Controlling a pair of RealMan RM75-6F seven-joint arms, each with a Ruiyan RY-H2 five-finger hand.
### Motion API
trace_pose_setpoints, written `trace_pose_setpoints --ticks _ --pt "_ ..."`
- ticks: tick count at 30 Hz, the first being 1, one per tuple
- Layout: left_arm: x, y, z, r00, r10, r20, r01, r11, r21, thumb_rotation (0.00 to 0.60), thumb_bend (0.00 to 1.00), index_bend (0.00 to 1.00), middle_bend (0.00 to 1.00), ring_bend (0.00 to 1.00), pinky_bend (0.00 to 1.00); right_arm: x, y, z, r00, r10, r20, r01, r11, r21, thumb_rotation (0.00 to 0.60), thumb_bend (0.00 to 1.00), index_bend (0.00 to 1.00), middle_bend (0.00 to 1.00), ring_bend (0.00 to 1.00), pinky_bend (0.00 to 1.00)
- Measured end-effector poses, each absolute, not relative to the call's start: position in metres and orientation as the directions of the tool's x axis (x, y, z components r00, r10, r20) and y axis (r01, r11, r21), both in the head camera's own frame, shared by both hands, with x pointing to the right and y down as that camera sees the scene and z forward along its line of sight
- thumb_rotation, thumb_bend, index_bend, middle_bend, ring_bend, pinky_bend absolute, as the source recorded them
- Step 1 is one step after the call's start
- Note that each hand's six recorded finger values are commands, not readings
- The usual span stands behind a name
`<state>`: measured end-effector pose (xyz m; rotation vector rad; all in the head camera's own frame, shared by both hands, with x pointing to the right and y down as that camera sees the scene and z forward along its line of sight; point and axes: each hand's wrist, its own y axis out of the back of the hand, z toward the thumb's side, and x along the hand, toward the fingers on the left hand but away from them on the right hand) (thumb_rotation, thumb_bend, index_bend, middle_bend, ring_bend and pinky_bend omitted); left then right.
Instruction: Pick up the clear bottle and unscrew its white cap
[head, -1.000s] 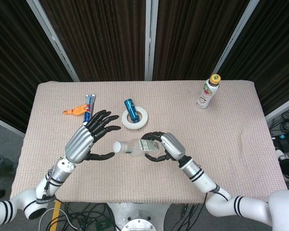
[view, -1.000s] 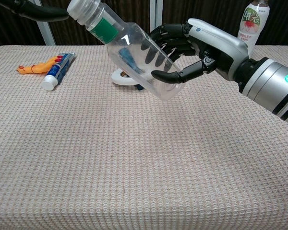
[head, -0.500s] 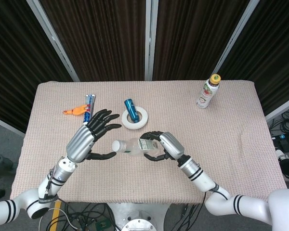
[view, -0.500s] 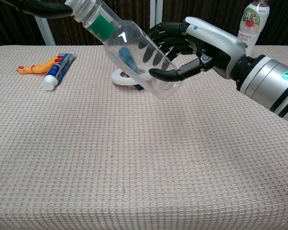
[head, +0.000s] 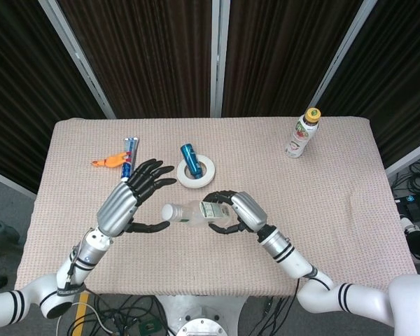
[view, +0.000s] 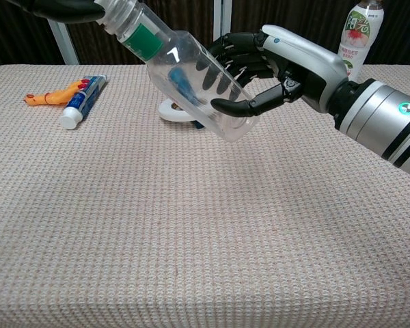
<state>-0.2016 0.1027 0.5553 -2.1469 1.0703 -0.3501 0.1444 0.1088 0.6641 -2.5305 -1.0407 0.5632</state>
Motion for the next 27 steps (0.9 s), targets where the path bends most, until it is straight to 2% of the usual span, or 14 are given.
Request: trace_pose_setpoints --ticks 11,16,27 --pt "-0.2040 0.1055 0.5589 0.628 -0.777 -0.045 -0.576 -0.426 -0.698 0.600 0.14 0.16 0.08 0.00 0.04 0.1478 0.1079 0.6649 0.650 0.725 -0.229 0.584 -0.669 -0.459 0.600 0.63 0.59 0.53 0.38 0.48" --pt "-0.2060 0.1063 0.5627 0.631 -0.776 -0.018 -0.565 -0.443 -0.696 0.600 0.15 0.23 0.08 0.00 0.04 0.1480 0.1079 0.6649 0.655 0.720 -0.227 0.583 -0.674 -0.454 0.600 0.63 0.59 0.53 0.38 0.48" --pt "-0.2058 0.1104 0.5631 0.653 -0.758 0.007 -0.533 -0.466 -0.707 0.600 0.26 0.32 0.08 0.00 0.04 0.1480 0.1066 0.6658 0.655 0.722 -0.223 0.584 -0.672 -0.455 0.600 0.63 0.59 0.53 0.38 0.48"
